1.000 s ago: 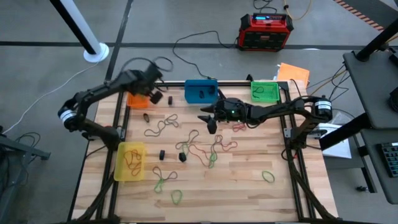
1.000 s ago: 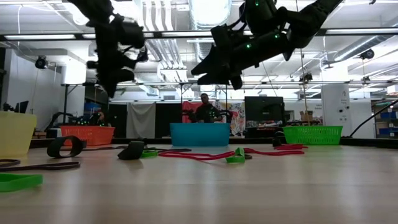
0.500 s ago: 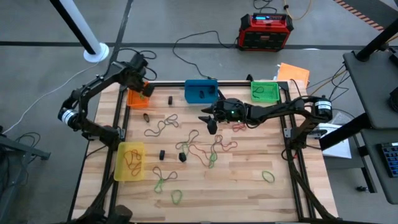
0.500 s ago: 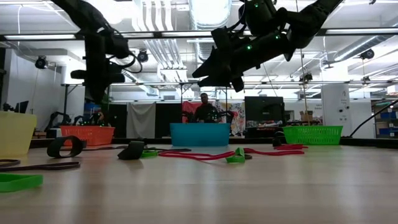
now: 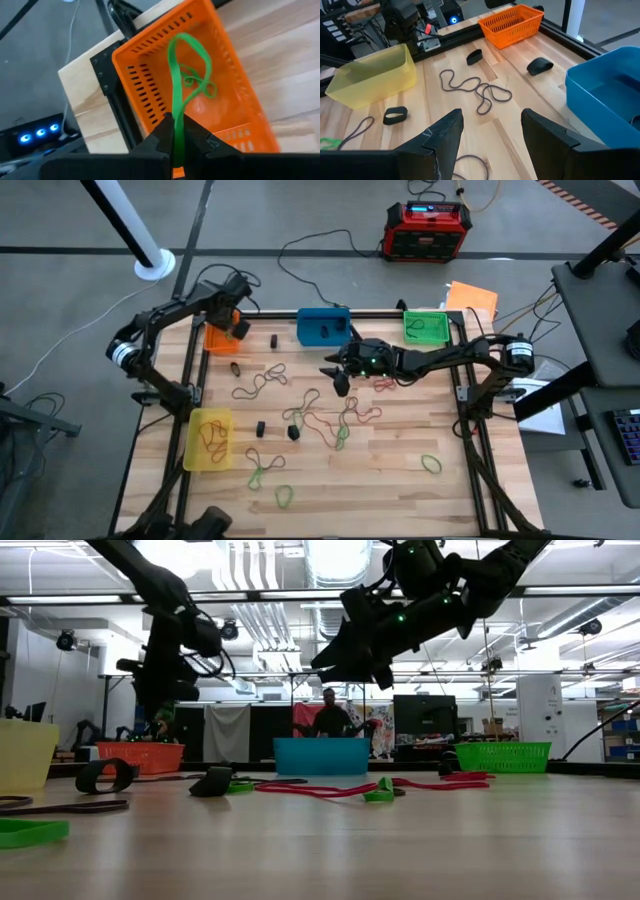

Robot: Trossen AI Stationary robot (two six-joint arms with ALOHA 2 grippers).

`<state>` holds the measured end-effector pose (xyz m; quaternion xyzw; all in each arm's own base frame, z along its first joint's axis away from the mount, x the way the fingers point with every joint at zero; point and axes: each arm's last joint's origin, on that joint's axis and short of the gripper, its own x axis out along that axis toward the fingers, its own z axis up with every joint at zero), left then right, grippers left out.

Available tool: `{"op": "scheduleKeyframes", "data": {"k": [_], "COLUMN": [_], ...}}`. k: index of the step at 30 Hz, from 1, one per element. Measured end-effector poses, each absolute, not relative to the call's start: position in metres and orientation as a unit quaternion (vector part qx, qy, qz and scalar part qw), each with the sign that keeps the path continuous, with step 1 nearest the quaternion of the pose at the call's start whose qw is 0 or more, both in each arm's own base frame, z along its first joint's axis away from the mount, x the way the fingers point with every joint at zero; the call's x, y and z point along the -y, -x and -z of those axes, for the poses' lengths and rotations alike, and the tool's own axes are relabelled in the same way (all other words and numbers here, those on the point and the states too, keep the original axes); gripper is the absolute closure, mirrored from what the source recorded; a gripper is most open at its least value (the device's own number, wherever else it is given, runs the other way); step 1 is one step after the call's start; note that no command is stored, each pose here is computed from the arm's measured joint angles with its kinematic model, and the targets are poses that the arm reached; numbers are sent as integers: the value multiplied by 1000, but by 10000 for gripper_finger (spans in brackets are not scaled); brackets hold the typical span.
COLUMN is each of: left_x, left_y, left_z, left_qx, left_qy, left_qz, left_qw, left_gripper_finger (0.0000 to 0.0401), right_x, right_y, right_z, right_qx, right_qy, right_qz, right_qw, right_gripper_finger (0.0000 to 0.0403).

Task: Sort rubber bands into baskets
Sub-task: Put the green rubber band into the orange bin, then put the red rubber band into the yellow bin

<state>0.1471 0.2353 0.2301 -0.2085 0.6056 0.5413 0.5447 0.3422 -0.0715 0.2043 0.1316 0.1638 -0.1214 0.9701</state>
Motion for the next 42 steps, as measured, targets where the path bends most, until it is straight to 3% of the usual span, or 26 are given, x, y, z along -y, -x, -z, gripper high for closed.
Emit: {"op": "scheduleKeyframes", "data": {"k": [5, 14, 19, 25, 29, 34, 42], "left_x": [-240, -244, -238, -210, -176, -134, -92], "left_y": [-150, -151, -151, -169, -190, -208, -212], "left_z": [-218, -210, -220, -251, -276, -291, -282], "left_qx": [-623, -638, -628, -575, -497, -405, -318], "left_qy": [208, 195, 199, 163, 106, 38, -10], "left_qz": [-536, -541, -526, -506, -459, -334, -156], "left_qw": [530, 512, 538, 622, 729, 850, 935], "left_gripper_finger": [373, 278, 243, 235, 234, 234, 234], "right_x": [71, 71, 71, 69, 67, 65, 65], "right_y": [-342, -342, -341, -332, -319, -297, -259], "right_z": [-203, -202, -201, -194, -194, -196, -189], "right_qx": [-171, -174, -181, -245, -302, -371, -482], "right_qy": [-132, -130, -131, -153, -183, -221, -255], "right_qz": [122, 122, 123, 133, 150, 203, 332], "right_qw": [969, 969, 967, 948, 924, 879, 770], "right_gripper_finger": [206, 206, 206, 207, 206, 207, 213]}}
